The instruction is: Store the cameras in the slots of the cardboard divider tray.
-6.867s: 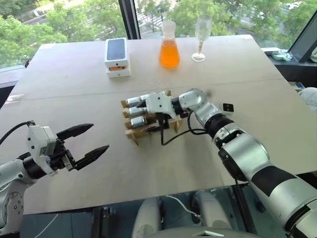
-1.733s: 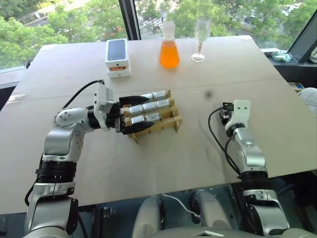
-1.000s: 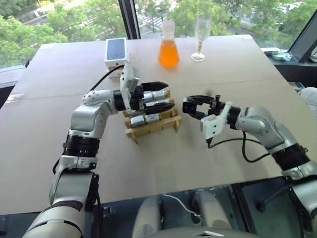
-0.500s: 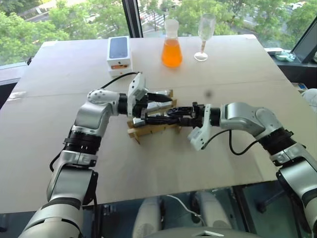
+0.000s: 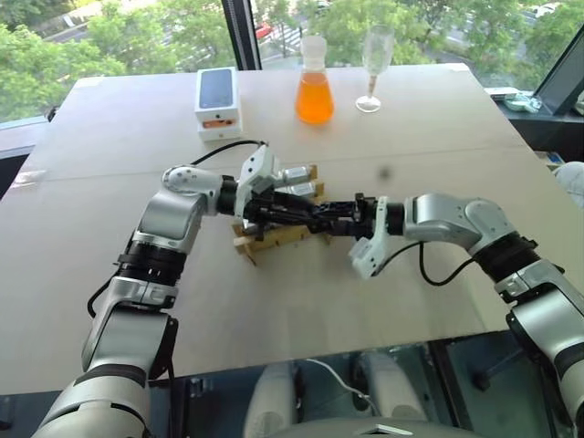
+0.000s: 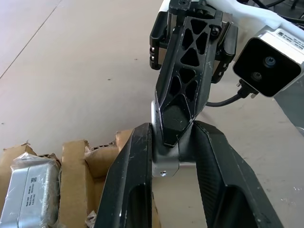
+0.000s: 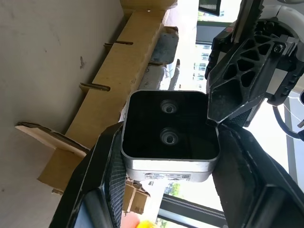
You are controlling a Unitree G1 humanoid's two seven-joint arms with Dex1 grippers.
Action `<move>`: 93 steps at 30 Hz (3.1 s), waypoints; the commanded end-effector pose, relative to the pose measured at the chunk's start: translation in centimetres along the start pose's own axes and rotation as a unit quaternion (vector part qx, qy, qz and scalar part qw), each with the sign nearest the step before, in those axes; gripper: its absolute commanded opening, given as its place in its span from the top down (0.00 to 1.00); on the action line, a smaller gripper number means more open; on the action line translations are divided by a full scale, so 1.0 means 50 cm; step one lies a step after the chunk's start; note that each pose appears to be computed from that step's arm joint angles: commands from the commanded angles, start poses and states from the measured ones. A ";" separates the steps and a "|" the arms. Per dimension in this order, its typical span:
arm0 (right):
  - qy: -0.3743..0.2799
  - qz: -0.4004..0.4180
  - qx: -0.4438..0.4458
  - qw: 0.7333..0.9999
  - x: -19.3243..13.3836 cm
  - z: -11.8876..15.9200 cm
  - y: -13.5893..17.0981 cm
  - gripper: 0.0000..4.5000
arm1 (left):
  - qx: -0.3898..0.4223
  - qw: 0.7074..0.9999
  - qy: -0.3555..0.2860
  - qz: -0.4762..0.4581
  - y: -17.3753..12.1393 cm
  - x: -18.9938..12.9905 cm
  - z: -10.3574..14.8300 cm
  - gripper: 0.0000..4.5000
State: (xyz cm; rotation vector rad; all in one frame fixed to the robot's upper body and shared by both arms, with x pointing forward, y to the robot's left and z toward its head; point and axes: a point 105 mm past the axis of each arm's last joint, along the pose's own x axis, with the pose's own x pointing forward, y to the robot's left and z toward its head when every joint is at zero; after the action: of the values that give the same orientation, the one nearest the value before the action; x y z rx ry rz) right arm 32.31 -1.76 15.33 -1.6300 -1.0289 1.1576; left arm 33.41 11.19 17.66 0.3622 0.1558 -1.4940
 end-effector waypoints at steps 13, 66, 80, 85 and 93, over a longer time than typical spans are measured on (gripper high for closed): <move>-0.001 -0.046 -0.019 0.999 -0.007 0.003 -0.086 0.56 | -0.012 1.000 -0.008 0.008 0.013 -0.005 0.015 0.22; -0.091 -0.231 0.752 0.611 -0.272 0.106 0.087 0.00 | 0.036 0.990 0.055 0.128 0.089 0.018 -0.029 0.83; -0.050 -0.249 0.734 0.630 -0.282 0.100 0.106 0.00 | 0.039 0.988 0.102 0.108 0.077 0.042 -0.074 0.83; -0.050 -0.250 0.733 0.630 -0.282 0.097 0.105 0.00 | 0.019 0.991 0.084 0.100 0.066 0.055 -0.059 0.83; -0.047 -0.251 0.729 0.635 -0.283 0.090 0.106 0.00 | 0.013 0.991 0.103 0.087 0.042 0.047 -0.073 0.83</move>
State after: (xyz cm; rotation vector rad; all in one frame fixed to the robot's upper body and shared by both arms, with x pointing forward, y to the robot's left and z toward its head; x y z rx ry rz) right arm 25.37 -15.24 11.95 0.0823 -0.1766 1.1069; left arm 36.57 10.39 14.30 0.5191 0.2432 -1.2677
